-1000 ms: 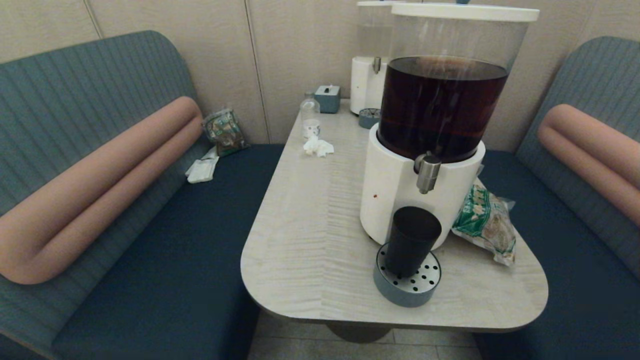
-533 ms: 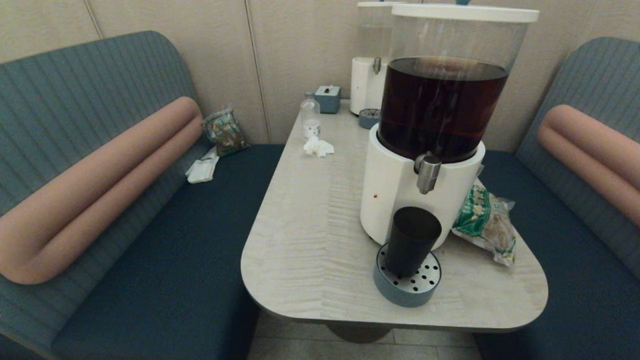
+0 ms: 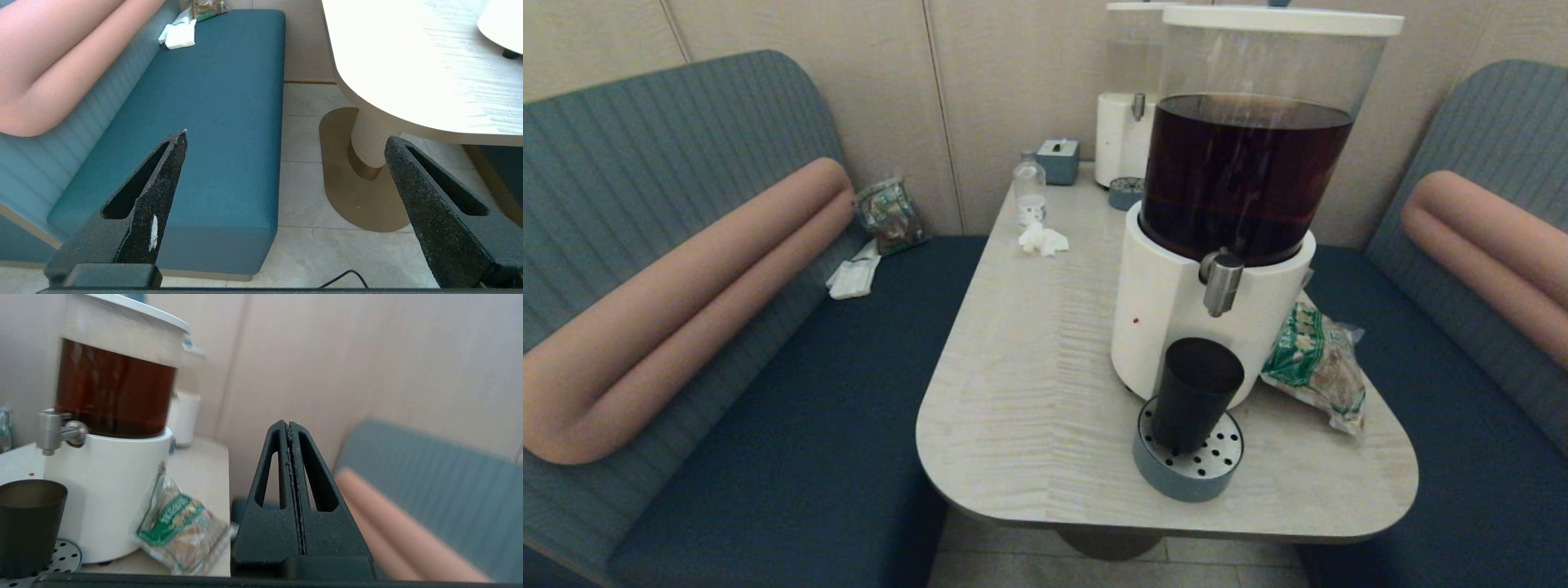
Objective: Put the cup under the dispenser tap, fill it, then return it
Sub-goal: Place the cup next to the water dispenser
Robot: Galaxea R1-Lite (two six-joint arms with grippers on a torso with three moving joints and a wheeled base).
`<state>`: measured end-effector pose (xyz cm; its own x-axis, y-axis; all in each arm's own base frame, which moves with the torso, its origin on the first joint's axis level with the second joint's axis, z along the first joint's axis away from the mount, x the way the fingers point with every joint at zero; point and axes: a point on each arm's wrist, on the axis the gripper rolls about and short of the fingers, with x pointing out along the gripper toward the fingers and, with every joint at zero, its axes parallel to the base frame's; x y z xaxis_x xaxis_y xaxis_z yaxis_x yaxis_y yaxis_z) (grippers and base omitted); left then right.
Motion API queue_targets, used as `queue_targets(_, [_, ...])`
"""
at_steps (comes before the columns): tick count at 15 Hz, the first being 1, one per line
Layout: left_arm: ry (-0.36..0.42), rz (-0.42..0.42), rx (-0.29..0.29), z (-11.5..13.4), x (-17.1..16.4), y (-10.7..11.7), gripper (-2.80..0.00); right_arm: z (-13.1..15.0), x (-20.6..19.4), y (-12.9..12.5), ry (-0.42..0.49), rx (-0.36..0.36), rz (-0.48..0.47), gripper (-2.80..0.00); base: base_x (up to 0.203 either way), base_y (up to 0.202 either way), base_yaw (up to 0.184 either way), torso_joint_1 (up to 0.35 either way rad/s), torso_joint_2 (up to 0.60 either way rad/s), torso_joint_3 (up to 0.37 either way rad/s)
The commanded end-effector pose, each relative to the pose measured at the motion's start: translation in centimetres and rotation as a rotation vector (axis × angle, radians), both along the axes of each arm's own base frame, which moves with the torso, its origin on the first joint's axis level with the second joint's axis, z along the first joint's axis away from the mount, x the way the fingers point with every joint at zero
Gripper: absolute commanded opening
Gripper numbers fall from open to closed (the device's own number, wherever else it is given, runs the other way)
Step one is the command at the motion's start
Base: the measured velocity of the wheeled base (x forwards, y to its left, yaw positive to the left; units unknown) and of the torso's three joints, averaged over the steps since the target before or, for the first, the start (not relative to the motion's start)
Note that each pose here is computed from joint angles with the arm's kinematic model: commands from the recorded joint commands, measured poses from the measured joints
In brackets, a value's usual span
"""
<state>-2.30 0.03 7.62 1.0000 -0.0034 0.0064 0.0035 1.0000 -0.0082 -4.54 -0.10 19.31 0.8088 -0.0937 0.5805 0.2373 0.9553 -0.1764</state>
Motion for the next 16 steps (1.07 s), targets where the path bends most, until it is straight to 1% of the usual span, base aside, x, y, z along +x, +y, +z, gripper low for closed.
queue_targets(1, [0.0, 0.0, 0.0, 0.0, 0.0, 0.0, 0.0, -3.1, 0.5, 0.0, 0.011, -0.024, 0.019, -2.8, 0.0, 0.0, 0.0, 0.0, 0.0, 0.0])
queue_targets(4, [0.0, 0.0, -0.001, 0.0, 0.0, 0.0, 0.0, -6.2, 0.9, 0.1, 0.103, -0.042, 0.056, -2.8, 0.0, 0.0, 0.0, 0.0, 0.0, 0.0])
queue_targets(5, [0.0, 0.0, -0.001, 0.0, 0.0, 0.0, 0.0, -7.3, 1.2, 0.1, 0.168, -0.023, 0.072, -2.8, 0.0, 0.0, 0.0, 0.0, 0.0, 0.0])
queue_targets(6, [0.001, 0.0, -0.001, 0.0, 0.0, 0.0, 0.0, -7.6, 1.4, 0.1, 0.206, 0.0, 0.09, -2.8, 0.0, 0.0, 0.0, 0.0, 0.0, 0.0])
queue_targets(7, [0.0, 0.0, -0.001, 0.0, 0.0, 0.0, 0.0, -8.2, 1.6, 0.1, 0.261, 0.003, 0.093, -2.8, 0.0, 0.0, 0.0, 0.0, 0.0, 0.0])
queue_targets(11, [0.0, 0.0, -0.001, 0.0, 0.0, 0.0, 0.0, -11.0, 2.2, 0.1, 0.542, 0.028, 0.113, -2.8, 0.0, 0.0, 0.0, 0.0, 0.0, 0.0])
queue_targets(12, [0.0, 0.0, 0.0, 0.0, 0.0, 0.0, 0.0, -11.3, 2.2, 0.2, 0.577, 0.036, 0.139, -2.8, 0.0, 0.0, 0.0, 0.0, 0.0, 0.0])
queue_targets(13, [0.0, 0.0, -0.001, 0.0, 0.0, 0.0, 0.0, -11.3, 2.2, 0.2, 0.579, 0.042, 0.16, -2.8, 0.0, 0.0, 0.0, 0.0, 0.0, 0.0])
queue_targets(15, [0.0, 0.0, -0.001, 0.0, 0.0, 0.0, 0.0, -11.4, 2.2, 0.2, 0.59, 0.046, 0.167, -2.8, 0.0, 0.0, 0.0, 0.0, 0.0, 0.0])
queue_targets(16, [0.0, 0.0, -0.001, 0.0, 0.0, 0.0, 0.0, -11.6, 2.3, 0.2, 0.6, 0.069, 0.173, -2.8, 0.0, 0.0, 0.0, 0.0, 0.0, 0.0])
